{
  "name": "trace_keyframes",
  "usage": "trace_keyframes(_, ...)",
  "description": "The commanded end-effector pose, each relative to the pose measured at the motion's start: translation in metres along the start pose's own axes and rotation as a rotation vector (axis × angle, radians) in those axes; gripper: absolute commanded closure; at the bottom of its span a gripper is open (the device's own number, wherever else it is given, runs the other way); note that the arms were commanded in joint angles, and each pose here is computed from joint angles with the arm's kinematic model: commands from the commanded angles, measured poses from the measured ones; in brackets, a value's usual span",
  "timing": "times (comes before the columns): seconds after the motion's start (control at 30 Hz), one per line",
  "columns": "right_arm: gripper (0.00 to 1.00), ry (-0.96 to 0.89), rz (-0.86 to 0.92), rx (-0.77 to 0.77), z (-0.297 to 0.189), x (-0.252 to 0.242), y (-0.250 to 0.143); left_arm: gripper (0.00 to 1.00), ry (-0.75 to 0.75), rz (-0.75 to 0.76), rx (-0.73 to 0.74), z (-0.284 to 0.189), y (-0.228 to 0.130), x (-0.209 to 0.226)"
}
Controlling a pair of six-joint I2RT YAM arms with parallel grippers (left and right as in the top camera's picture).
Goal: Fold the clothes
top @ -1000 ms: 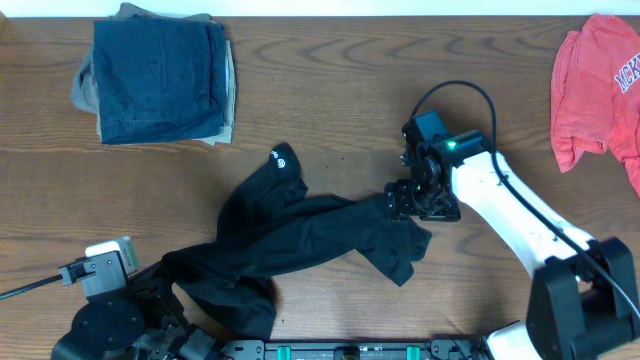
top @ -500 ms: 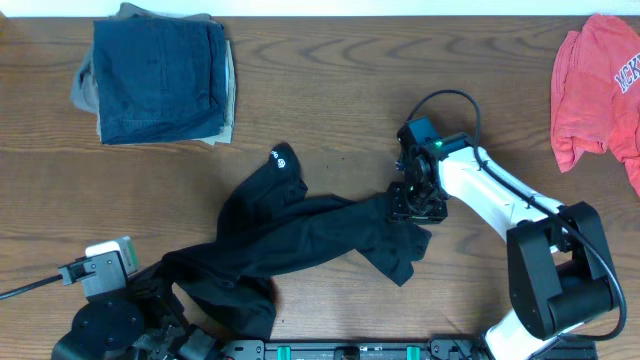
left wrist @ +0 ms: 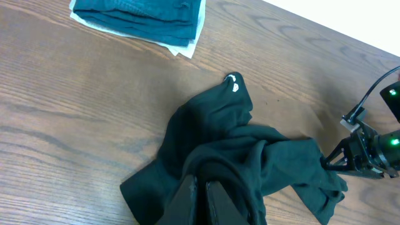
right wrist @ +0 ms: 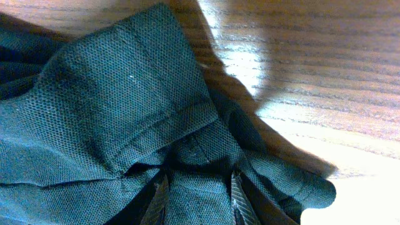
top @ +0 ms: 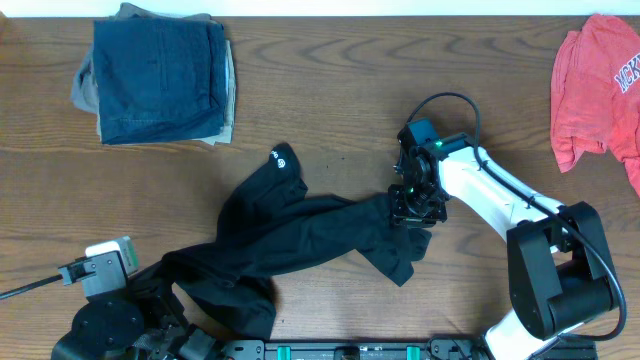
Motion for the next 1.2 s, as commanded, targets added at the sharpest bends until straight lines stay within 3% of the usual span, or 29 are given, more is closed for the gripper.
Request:
trace_keyframes(0.0,0.69,-0.013,0.049,0.012,0.003,-0.004,-0.001,0.94,0.009,-0.003,-0.001,0.002,0.000,0.001)
trace_keyframes(0.63,0.99,-0.039,0.077,0.016,-0.007,-0.012,0.001,0.94,0.009,-0.003,-0.001,0.002,0.000,0.001)
trace_keyframes(0.87,0.99,-0.027,0.098,-0.035,-0.042,-0.015,0.009,0.94,-0.020,-0.015,-0.023,0.001,0.004,-0.005)
trace_keyframes(1.17,0.99,-0.047,0.126,-0.213,-0.121,-0.029,0.006,0.94,-0.204,0.019,-0.031,-0.002,0.014,-0.036)
Point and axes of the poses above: each gripper's point midway between its finger pads, its own z axis out along the fingers, its own x axis along the line the jaws close on, y = z × x, the point moved 6 cm from there along -z, back along the fingers, and after that the axes turned 10 degrees about -z, right-handed, at the moved point
